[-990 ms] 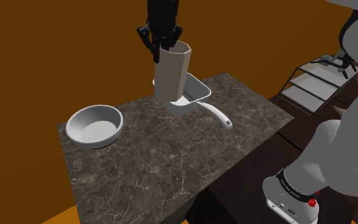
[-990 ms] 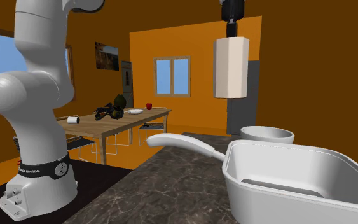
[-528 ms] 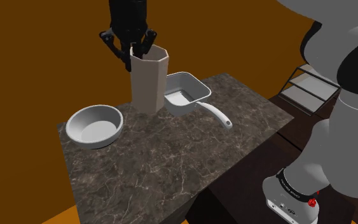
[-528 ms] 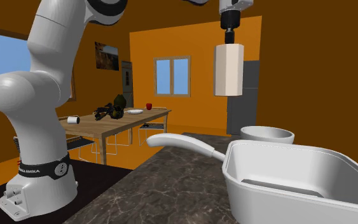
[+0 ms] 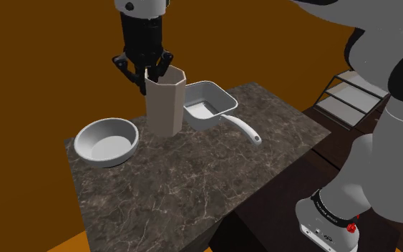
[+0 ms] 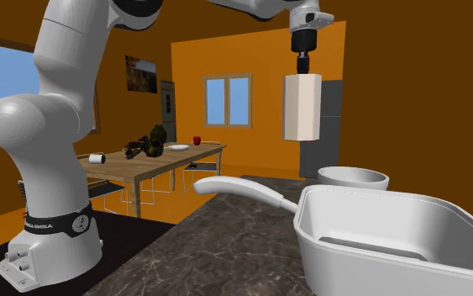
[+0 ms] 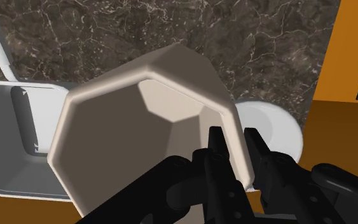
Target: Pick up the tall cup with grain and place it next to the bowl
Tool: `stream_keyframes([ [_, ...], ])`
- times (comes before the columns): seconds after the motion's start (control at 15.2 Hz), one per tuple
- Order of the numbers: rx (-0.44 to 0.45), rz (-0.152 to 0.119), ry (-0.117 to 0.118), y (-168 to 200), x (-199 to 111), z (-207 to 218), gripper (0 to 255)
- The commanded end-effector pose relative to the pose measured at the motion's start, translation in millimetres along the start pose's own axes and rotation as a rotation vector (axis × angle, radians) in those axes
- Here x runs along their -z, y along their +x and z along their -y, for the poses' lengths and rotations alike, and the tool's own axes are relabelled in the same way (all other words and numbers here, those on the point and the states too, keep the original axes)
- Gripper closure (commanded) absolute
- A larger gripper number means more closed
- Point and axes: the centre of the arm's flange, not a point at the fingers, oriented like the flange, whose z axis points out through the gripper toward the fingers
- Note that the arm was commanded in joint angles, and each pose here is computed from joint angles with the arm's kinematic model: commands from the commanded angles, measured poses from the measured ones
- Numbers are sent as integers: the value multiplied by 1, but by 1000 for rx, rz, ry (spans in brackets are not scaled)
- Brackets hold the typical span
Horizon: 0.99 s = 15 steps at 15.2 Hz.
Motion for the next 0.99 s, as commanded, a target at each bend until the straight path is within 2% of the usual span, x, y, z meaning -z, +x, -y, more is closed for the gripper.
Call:
stream_keyframes([
  [0.0,0,-1,1,0,-11,-1,255],
  [0.92,0,-1,1,-1,-85,-1,255],
])
